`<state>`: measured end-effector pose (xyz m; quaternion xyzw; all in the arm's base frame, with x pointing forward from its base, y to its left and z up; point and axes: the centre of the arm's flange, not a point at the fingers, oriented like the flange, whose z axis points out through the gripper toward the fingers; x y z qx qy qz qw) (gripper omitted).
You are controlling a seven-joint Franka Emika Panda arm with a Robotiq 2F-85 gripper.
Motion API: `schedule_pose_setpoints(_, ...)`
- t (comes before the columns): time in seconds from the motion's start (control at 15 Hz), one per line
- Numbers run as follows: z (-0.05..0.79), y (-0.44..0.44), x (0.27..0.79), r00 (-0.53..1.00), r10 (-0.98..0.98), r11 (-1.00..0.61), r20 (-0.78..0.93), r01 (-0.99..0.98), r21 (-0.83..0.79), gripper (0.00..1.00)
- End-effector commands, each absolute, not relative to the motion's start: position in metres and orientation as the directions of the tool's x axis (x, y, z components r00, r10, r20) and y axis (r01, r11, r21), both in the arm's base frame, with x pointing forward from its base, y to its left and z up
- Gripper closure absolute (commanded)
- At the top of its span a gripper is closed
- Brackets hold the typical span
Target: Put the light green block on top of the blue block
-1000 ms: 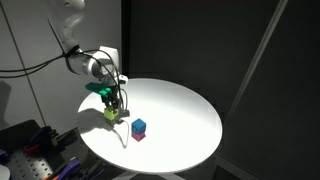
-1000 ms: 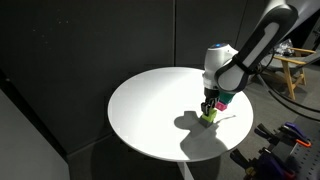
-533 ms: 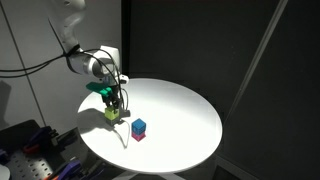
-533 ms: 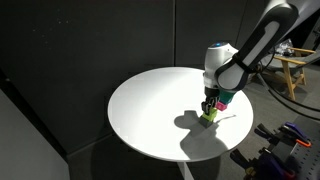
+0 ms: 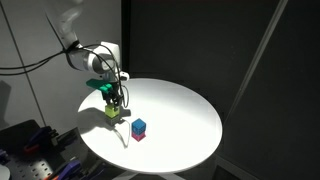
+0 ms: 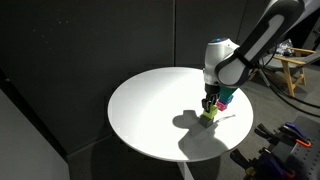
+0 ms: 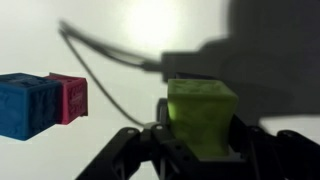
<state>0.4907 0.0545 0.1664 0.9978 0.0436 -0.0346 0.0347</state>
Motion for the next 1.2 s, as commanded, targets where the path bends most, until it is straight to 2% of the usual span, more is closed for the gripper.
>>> schedule_pose_setpoints(0.0,0.19,0.056,0.489,0.992,0.098,-0.992,-0.076,0.103,0.069,0.72)
schedule_pose_setpoints(0.6,0.236,0.055,0.483,0.994,0.102,-0.992,-0.034,0.104,0.076,0.72)
schedule_pose_setpoints(1.13,0.258,0.028,0.473,0.999,0.02,-0.994,-0.038,0.024,0.105,0.72)
